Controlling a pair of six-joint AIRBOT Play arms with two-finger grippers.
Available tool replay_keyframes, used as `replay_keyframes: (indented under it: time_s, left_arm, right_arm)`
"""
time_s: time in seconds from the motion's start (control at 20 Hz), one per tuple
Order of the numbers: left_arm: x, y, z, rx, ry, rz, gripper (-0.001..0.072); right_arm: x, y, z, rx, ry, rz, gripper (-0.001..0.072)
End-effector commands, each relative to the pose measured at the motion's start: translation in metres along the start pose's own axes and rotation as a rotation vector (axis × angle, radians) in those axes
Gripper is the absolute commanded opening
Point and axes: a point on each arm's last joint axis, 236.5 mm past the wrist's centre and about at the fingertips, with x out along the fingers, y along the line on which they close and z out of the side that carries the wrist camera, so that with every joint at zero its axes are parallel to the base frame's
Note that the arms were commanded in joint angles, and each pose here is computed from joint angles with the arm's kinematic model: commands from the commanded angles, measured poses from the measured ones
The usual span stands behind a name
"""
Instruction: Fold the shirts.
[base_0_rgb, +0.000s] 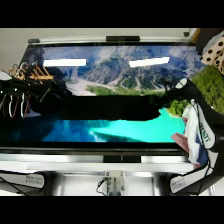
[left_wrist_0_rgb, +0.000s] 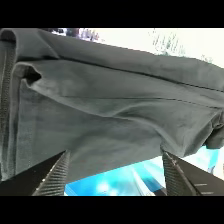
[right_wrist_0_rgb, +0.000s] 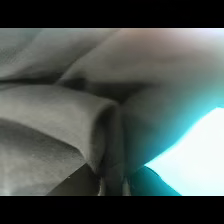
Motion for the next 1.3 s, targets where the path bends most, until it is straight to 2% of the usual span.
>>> replay_keyframes:
  time_s: [0.0,0.05,0.1,0.15,0.2,0.25,0.5,0.7,1.0,1.15,1.25]
  left_arm:
    - [0.000,-0.003,-0.004,0.001,0.015,-0.011,0.0718]
    - [0.000,-0.008,-0.005,-0.003,0.021,-0.031,0.0711]
    - [0.000,-0.017,-0.006,-0.007,0.026,-0.066,0.0596]
    - [0.002,-0.029,-0.008,-0.008,0.033,-0.104,0.0324]
    - [0.006,-0.046,-0.011,0.016,0.043,-0.152,0.0111]
    - [0.012,-0.066,-0.015,0.066,0.052,-0.200,0.0029]
    - [0.094,-0.154,-0.062,0.277,0.132,-0.245,0.0030]
    - [0.186,-0.196,-0.125,0.356,0.217,-0.236,0.0029]
    - [0.259,-0.264,-0.214,0.221,0.341,-0.449,0.0029]
    - [0.284,-0.276,-0.229,0.166,0.320,-0.459,0.0029]
    - [0.282,-0.277,-0.220,0.209,0.296,-0.471,0.0027]
  right_arm:
    - [-0.003,0.014,0.004,-0.006,-0.018,0.055,0.0065]
    - [-0.007,0.020,0.005,-0.015,-0.030,0.072,0.0065]
    - [-0.016,0.028,0.008,-0.028,-0.051,0.087,0.0065]
    - [-0.027,0.036,0.010,-0.040,-0.075,0.094,0.0065]
    - [-0.042,0.044,0.011,-0.058,-0.101,0.099,0.0065]
    - [-0.056,0.055,0.009,-0.075,-0.119,0.110,0.0065]
    - [-0.132,0.102,-0.026,-0.071,-0.157,0.144,0.0065]
    - [-0.187,0.134,-0.065,-0.051,-0.201,0.157,0.0065]
    - [-0.239,0.165,-0.106,-0.010,-0.289,0.182,0.0065]
    - [-0.252,0.181,-0.115,0.003,-0.313,0.235,0.0065]
    - [-0.251,0.178,-0.115,0.015,-0.312,0.221,0.0065]
